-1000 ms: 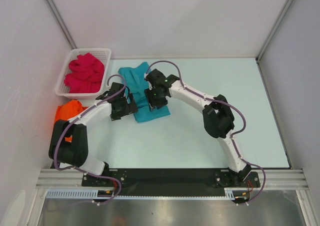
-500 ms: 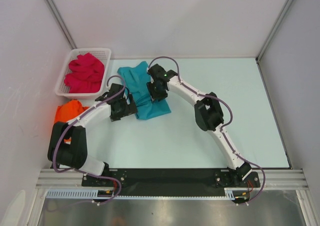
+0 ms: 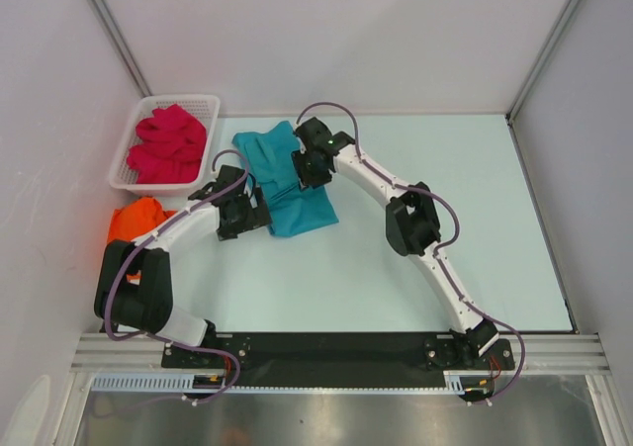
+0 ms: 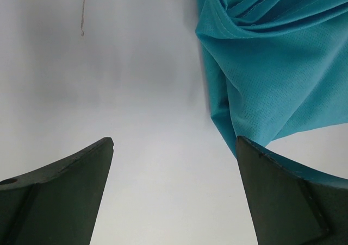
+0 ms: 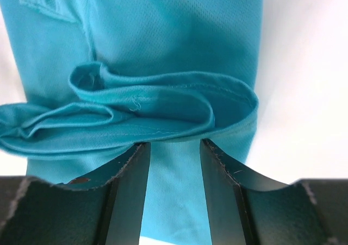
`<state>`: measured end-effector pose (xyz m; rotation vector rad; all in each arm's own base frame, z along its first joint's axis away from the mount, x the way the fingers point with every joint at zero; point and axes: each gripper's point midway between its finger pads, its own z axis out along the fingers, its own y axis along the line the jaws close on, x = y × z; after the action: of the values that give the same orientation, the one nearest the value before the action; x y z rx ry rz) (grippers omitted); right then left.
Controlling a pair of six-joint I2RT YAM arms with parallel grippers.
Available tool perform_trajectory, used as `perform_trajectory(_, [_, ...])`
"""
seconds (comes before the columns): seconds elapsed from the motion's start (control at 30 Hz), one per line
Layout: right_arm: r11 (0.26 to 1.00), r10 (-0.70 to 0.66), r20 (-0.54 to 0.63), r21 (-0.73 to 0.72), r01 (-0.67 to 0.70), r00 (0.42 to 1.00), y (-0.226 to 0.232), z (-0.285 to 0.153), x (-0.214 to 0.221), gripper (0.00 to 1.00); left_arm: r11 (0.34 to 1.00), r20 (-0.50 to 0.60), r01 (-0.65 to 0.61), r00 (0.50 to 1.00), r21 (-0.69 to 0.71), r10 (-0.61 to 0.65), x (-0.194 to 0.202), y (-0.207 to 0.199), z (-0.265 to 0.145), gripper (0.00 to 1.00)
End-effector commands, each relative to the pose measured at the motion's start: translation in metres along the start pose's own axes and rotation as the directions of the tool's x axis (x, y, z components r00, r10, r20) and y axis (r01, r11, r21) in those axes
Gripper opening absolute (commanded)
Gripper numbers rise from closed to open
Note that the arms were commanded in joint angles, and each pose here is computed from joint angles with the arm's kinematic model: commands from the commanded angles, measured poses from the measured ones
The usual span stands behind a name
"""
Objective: Fold and stack the t-shirts
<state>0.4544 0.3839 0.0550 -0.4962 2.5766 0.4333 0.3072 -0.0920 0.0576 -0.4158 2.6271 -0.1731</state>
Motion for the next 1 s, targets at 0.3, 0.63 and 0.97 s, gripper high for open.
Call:
perform_trajectory(0.3, [0.997,0.064,0.158,-0.049,-0.057,0.985,-0.031,0.007,-0.058,0.46,0.999,0.028,-0.030,0.999,0.011,0.030,-0.005,-0.002,-0.012,1.00])
perform_trajectory(0.63, [1.000,0.004,0.128,-0.020,-0.001,0.992,-0.021,-0.033,-0.042,0.47,0.999,0.018,-0.014,1.000,0.033,0.014,-0.003,-0.017,0.003,1.00])
perform_trajectory(0.97, [0.999,-0.043,0.060,0.031,0.041,0.997,-0.019,-0.059,0.011,0.49,0.994,-0.026,-0.037,0.999,0.102,0.040,0.011,-0.061,0.030,1.00])
